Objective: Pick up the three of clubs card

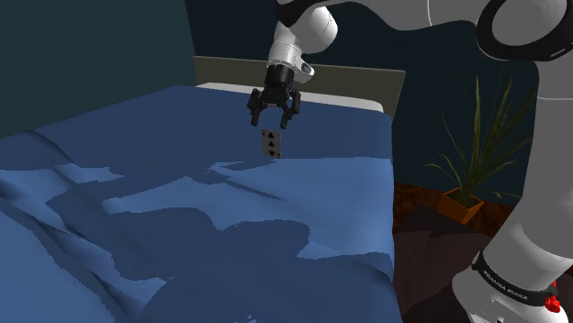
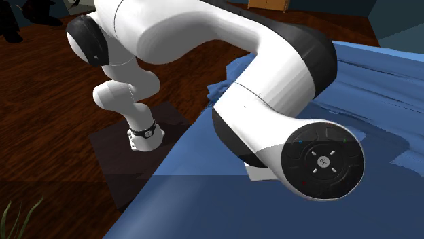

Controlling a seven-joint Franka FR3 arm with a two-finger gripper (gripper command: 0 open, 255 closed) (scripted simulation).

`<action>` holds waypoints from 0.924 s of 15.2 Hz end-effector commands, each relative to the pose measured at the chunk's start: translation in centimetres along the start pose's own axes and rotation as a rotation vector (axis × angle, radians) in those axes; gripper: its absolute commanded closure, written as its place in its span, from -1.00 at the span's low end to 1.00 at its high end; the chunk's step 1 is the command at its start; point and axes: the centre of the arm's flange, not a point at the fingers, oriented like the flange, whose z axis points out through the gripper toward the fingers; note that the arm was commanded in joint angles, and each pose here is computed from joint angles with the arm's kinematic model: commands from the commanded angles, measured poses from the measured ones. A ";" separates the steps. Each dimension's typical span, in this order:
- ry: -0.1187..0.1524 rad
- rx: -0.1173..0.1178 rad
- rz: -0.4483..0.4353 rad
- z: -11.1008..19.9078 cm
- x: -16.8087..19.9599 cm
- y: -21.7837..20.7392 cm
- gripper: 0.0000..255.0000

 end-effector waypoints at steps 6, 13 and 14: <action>-0.008 0.004 0.015 3.0 2.8 -0.7 -1.00; -0.008 0.004 0.015 3.0 2.8 -0.7 1.00; -0.008 0.004 0.015 2.9 2.8 -0.7 1.00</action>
